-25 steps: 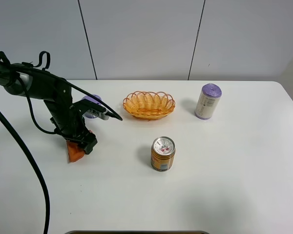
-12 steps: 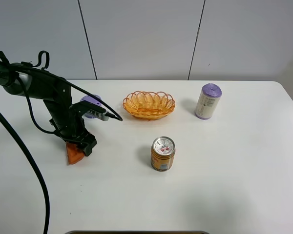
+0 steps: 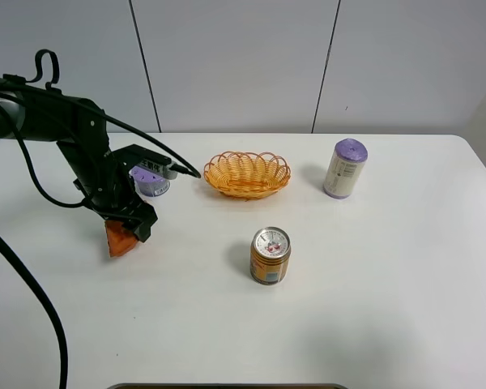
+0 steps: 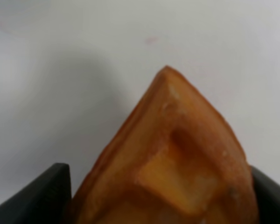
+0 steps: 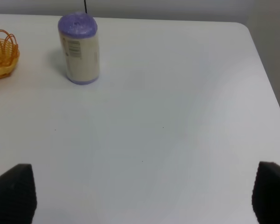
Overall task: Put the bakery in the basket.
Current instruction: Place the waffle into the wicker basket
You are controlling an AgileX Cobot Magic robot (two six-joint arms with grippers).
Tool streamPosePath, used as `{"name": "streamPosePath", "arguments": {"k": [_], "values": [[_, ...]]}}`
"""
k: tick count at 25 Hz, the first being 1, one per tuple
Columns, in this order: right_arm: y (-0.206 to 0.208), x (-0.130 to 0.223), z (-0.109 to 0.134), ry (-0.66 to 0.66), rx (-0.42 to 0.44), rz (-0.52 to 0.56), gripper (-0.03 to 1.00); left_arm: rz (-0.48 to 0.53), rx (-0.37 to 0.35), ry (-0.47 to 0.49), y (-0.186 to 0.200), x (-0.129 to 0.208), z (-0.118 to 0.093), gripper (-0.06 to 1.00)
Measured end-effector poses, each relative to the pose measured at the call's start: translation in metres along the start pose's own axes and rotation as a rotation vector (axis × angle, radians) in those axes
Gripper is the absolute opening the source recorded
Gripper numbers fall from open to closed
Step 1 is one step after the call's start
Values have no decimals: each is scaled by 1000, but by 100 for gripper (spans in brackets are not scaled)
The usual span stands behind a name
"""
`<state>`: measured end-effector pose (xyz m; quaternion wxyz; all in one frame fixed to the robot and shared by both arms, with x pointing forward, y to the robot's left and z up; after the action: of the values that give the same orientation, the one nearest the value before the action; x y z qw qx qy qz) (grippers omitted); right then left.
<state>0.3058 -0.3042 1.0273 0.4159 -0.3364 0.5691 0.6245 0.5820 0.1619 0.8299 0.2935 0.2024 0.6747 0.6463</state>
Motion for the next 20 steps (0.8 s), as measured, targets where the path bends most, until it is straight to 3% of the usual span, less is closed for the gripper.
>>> {"name": "streamPosePath", "arguments": {"k": [5, 12, 20], "values": [[0, 0, 0, 0, 0, 0, 91, -14, 18, 14, 21, -18, 2, 69], [0, 0, 0, 0, 0, 0, 91, -140, 71, 75, 47, -56, -4, 69], [0, 0, 0, 0, 0, 0, 91, -311, 37, 15, 67, -102, -23, 69]]}}
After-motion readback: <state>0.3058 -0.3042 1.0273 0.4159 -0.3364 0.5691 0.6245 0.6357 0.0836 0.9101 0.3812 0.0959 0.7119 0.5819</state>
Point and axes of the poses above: a point on each arm's last joint axis where the gripper is mounted, y pointing back along that axis away from the gripper, z along the wrist's bending axis when the last joint is at zero, x = y × z, the point moved 9 cm from there along -y, pointing out along that axis toward the gripper, and after that the axes turned 8 degrees about -y, right-handed, at the moved point
